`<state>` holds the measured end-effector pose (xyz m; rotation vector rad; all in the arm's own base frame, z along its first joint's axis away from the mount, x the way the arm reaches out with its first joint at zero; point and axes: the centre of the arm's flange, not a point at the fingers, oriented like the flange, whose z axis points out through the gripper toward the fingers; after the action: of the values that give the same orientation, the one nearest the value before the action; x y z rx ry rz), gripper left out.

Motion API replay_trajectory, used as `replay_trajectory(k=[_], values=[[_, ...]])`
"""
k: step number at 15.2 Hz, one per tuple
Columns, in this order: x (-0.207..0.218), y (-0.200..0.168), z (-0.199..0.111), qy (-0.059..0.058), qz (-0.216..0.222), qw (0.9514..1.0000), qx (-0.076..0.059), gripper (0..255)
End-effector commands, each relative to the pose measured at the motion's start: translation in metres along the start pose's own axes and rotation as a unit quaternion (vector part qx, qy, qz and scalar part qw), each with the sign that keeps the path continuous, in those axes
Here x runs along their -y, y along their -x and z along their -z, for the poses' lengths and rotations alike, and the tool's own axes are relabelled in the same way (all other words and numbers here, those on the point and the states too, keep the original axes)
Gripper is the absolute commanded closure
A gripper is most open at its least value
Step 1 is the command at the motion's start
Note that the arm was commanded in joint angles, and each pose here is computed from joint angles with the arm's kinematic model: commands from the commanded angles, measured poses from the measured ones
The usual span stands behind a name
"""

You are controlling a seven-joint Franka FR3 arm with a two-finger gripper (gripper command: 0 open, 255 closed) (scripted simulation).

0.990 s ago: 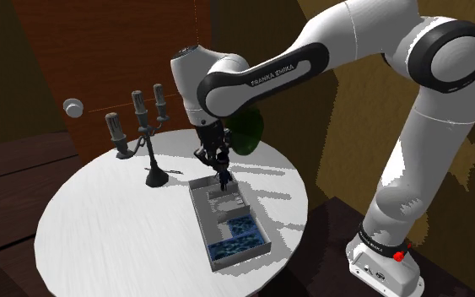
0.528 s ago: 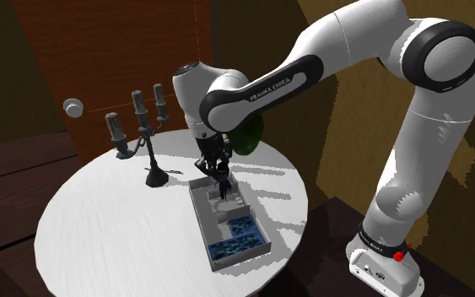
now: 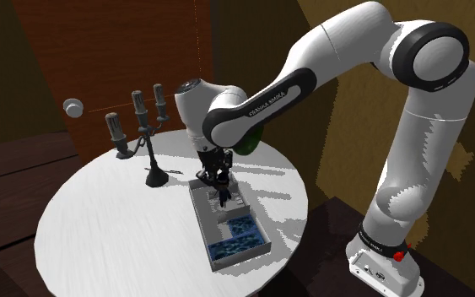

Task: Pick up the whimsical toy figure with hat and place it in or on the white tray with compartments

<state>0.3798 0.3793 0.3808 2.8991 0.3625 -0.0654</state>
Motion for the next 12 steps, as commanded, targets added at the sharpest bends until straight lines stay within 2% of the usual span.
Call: replay_trajectory(k=[1,6,7,12], values=[[-0.0004,0.0000,-0.0026,0.000,0.000,1.0000,0.000,255],[-0.0004,0.0000,-0.0026,0.000,0.000,1.0000,0.000,255],[-0.0006,-0.0001,-0.0027,0.000,0.000,1.0000,0.000,0],[-0.0004,0.0000,-0.0026,0.000,0.000,1.0000,0.000,0]])
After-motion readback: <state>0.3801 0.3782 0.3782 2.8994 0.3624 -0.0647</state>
